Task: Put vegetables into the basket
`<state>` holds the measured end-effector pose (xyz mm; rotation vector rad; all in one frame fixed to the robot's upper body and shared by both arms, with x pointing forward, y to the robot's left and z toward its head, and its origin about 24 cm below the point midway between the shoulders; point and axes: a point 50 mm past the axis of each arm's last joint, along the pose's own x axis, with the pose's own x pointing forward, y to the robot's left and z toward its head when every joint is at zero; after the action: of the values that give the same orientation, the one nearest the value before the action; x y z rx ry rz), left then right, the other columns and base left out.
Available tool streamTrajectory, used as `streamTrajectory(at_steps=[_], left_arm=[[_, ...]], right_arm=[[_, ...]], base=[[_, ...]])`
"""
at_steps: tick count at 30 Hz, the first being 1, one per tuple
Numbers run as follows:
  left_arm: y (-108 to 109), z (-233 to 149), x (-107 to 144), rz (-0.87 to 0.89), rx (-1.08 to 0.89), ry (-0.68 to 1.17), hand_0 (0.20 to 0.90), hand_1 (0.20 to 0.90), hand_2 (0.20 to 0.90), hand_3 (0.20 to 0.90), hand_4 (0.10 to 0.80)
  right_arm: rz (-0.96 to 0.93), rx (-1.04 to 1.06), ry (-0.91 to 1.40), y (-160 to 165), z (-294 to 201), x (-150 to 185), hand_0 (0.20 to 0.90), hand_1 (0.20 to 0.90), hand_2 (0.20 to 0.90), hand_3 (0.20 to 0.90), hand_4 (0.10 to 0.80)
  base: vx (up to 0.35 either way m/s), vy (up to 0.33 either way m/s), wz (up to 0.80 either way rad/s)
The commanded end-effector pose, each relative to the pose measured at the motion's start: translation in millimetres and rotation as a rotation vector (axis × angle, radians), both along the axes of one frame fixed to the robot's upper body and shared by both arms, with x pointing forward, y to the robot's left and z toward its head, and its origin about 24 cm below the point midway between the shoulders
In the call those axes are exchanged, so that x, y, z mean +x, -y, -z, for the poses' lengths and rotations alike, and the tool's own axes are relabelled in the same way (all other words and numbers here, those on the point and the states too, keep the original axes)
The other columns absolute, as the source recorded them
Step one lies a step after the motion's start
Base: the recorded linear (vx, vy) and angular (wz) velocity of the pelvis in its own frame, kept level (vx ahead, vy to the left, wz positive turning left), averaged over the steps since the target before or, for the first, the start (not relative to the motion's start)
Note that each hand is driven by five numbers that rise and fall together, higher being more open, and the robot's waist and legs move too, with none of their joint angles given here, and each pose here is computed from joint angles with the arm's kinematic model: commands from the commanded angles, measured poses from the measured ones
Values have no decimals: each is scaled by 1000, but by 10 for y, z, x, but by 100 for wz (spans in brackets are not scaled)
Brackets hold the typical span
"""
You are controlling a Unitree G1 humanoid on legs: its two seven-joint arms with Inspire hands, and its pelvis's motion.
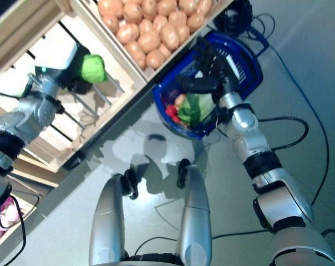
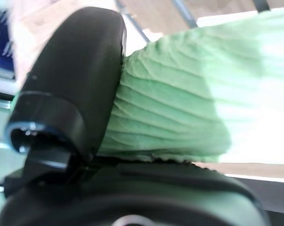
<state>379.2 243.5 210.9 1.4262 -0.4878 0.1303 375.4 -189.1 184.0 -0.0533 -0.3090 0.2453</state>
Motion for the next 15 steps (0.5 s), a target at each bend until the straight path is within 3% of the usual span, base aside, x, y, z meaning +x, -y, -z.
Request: streamTrajectory(at_steps=[1, 8, 15], left_arm=[[-5, -413, -140, 145, -277, 184, 300, 300, 300, 300, 400], [146, -8, -224, 344, -793, 21, 300, 300, 300, 300, 400], [393, 425, -358, 487, -1169, -132, 300, 300, 300, 300, 400]], right_arm=[[-61, 55, 248, -125, -292, -134, 900, 900, 900, 900, 800], [-93, 15, 19, -260, 299, -164, 900, 900, 900, 900, 800], [-116, 56, -174, -367, 781, -300, 900, 900, 900, 900, 800]], base=[[108, -19, 5], [57, -36, 4], [143, -44, 4]])
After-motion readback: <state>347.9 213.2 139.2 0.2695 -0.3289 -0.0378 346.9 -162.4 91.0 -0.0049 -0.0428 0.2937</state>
